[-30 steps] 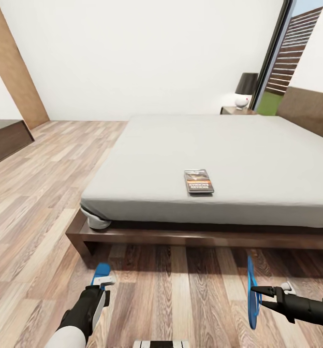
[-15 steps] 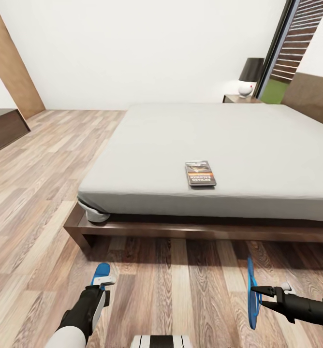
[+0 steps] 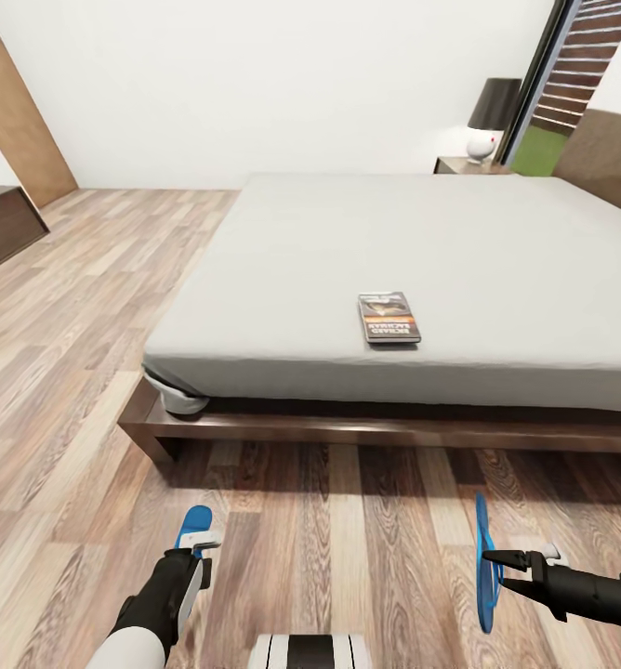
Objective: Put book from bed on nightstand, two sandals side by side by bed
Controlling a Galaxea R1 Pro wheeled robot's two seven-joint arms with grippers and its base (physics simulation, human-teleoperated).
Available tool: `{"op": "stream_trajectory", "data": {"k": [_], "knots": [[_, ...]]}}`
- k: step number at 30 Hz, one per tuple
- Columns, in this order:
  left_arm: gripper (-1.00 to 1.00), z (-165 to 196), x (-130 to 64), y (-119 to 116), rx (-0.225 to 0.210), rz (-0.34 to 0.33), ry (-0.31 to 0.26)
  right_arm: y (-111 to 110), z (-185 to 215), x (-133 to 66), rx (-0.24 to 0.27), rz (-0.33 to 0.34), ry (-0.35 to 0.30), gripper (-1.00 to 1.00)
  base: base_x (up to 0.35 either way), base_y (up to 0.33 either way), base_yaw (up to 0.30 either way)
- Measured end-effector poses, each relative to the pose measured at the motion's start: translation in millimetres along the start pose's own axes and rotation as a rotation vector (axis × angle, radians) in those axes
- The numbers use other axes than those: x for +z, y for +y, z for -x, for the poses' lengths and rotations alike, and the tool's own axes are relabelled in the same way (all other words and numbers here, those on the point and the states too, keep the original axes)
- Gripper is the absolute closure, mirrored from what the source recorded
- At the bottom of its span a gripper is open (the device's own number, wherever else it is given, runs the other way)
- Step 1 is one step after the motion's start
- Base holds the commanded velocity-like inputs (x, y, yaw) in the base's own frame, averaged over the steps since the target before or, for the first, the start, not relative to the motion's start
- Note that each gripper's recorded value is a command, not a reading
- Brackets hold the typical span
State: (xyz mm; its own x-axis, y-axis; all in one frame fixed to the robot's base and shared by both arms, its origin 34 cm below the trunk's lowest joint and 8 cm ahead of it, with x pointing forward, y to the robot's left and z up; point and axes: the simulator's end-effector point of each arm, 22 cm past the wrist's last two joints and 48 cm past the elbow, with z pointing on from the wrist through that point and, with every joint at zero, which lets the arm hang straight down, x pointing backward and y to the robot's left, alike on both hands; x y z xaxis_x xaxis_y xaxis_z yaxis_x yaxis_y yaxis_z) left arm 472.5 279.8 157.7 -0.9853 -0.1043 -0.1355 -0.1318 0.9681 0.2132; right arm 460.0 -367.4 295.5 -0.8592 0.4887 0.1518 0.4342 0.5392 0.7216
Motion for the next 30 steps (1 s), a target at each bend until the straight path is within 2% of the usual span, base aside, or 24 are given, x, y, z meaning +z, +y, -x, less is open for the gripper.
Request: {"op": "stream_trajectory", "data": {"k": [3, 4, 7, 13, 16, 18, 20, 23, 30], "knots": [[1.0, -1, 4.4, 0, 0.0, 0.001, -0.005, -5, -1, 2.6, 0.008, -0.006, 0.007, 1.0, 0.0, 0.0, 0.0], [1.0, 7, 5.6, -1, -0.007, 0.001, -0.043, -6, -2, 3.5, 0.011, -0.008, 0.009, 1.0, 0.0, 0.0, 0.0], [1.0, 12, 9.8, -1, -0.016, 0.002, -0.077, -11, -3, 6.1, 0.02, -0.014, 0.015, 1.0, 0.0, 0.0, 0.0], [1.0, 5, 18.7, -2, -0.013, 0.007, -0.069, -20, -7, 11.2, 0.036, -0.026, 0.029, 1.0, 0.0, 0.0, 0.0], [1.0, 0, 23.4, -1, -0.013, 0.01, -0.056, -25, -8, 13.6, 0.045, -0.032, 0.035, 1.0, 0.0, 0.0, 0.0], [1.0, -4, 26.4, -8, -0.027, -0.023, -0.043, -28, -9, 15.3, 0.05, -0.036, 0.04, 1.0, 0.0, 0.0, 0.0], [1.0, -15, 28.9, -19, -0.049, -0.073, 0.001, -31, -11, 16.9, 0.056, -0.04, 0.044, 1.0, 0.0, 0.0, 0.0], [1.0, -28, 31.5, -24, -0.07, -0.102, 0.064, -36, -12, 19.3, 0.064, -0.046, 0.051, 1.0, 0.0, 0.0, 0.0], [1.0, -41, 40.2, -25, -0.073, -0.107, 0.103, -47, -17, 24.7, 0.084, -0.06, 0.066, 1.0, 0.0, 0.0, 0.0]]}}
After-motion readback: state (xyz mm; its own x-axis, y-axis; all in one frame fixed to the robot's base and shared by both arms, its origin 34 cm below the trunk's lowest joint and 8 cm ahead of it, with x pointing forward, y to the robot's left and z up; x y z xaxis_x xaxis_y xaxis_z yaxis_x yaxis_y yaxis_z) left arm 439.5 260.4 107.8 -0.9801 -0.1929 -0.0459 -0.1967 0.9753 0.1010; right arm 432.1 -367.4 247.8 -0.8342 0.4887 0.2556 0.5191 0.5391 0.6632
